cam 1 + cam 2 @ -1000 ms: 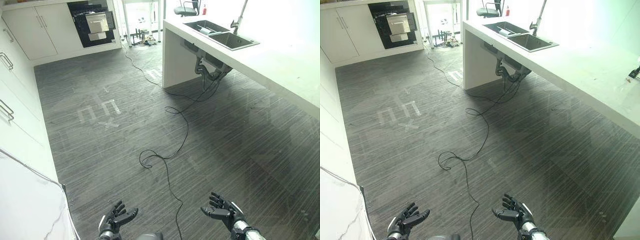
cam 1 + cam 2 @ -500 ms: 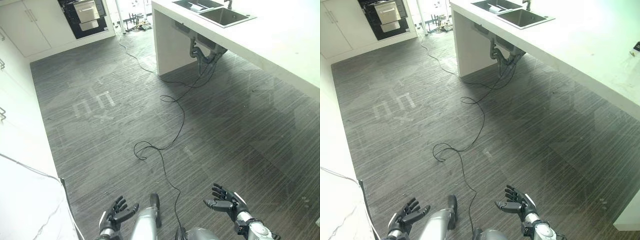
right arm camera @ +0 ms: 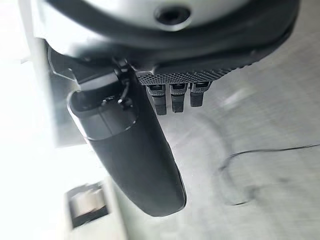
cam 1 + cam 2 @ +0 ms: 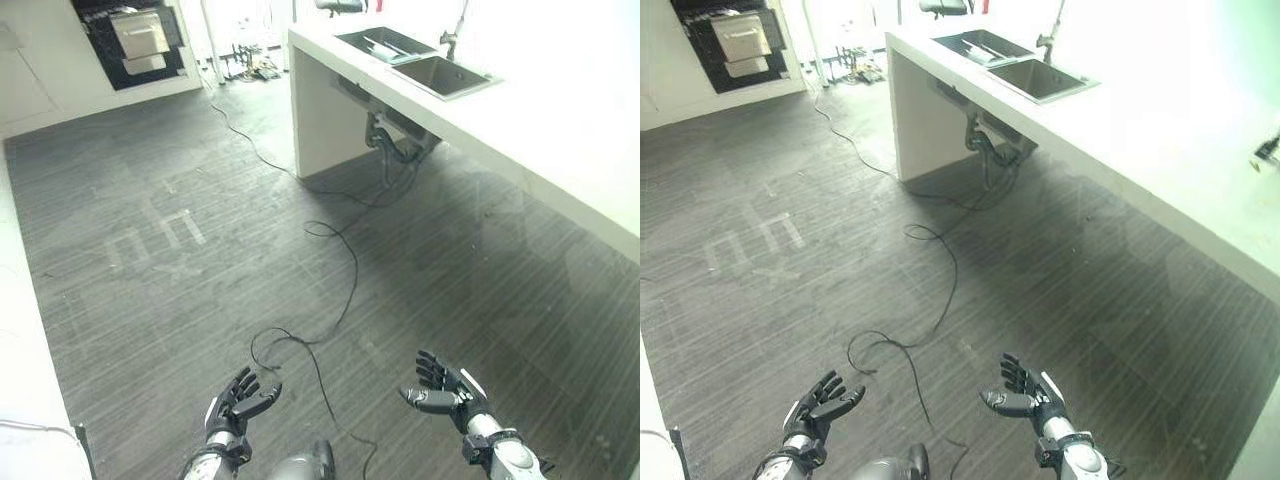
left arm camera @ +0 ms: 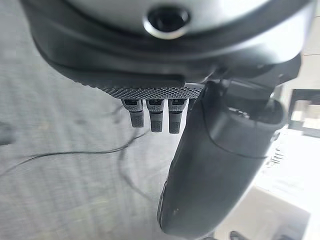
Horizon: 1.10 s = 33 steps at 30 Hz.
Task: Place the dishes in the dishwasher.
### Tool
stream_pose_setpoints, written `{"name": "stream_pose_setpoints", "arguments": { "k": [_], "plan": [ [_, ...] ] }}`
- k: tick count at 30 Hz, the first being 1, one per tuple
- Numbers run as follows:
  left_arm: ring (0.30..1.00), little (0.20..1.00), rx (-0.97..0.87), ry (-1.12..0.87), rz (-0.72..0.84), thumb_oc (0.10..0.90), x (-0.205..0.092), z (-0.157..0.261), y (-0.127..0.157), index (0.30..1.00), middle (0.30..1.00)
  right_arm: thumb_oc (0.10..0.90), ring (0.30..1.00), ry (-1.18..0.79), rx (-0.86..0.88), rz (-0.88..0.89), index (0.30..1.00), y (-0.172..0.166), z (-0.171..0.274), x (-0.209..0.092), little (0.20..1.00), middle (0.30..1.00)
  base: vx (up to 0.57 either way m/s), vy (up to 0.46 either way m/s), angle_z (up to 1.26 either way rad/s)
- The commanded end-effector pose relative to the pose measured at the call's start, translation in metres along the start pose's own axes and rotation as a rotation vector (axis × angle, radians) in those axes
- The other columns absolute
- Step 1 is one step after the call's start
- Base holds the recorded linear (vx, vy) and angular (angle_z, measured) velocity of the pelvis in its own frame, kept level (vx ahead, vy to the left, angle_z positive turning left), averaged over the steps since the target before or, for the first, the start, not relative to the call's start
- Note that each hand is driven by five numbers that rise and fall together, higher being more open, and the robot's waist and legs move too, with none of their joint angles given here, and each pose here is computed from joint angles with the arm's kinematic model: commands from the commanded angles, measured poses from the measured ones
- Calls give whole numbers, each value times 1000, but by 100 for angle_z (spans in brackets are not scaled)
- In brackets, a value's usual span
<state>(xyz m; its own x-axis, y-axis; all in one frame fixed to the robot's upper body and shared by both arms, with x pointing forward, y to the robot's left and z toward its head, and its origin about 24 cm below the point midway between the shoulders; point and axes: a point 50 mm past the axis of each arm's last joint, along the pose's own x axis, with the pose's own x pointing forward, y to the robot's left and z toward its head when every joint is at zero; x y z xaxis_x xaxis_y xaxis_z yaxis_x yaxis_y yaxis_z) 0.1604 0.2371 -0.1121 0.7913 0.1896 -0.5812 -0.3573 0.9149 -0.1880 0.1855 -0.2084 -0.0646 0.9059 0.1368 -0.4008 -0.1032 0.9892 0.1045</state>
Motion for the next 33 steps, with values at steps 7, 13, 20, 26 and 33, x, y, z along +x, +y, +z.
{"name": "stream_pose_setpoints", "arguments": {
  "k": [7, 13, 20, 26, 33],
  "plan": [
    [900, 900, 132, -63, -30, 800, -1, 23, 12, 900, 900, 800, 900, -75, -46, -30, 900, -15, 8, -8, 900, 900, 348, -213, 42],
    [900, 900, 123, -50, -11, 800, -9, 14, 17, 900, 900, 800, 900, -85, -61, 0, 900, -13, 14, -7, 900, 900, 352, -242, 17],
    [900, 900, 100, -115, -47, 800, -7, 25, 8, 900, 900, 800, 900, -152, -158, 5, 900, -20, 41, -5, 900, 900, 307, -273, 8],
    [900, 900, 68, -373, -136, 800, -13, 78, -10, 900, 900, 800, 900, -294, -221, 27, 900, -24, 78, -15, 900, 900, 172, -244, -22],
    [900, 900, 72, -544, -199, 800, -27, 113, -19, 900, 900, 800, 900, -405, -259, 54, 900, -25, 104, -20, 900, 900, 116, -171, -24]
  ]
}}
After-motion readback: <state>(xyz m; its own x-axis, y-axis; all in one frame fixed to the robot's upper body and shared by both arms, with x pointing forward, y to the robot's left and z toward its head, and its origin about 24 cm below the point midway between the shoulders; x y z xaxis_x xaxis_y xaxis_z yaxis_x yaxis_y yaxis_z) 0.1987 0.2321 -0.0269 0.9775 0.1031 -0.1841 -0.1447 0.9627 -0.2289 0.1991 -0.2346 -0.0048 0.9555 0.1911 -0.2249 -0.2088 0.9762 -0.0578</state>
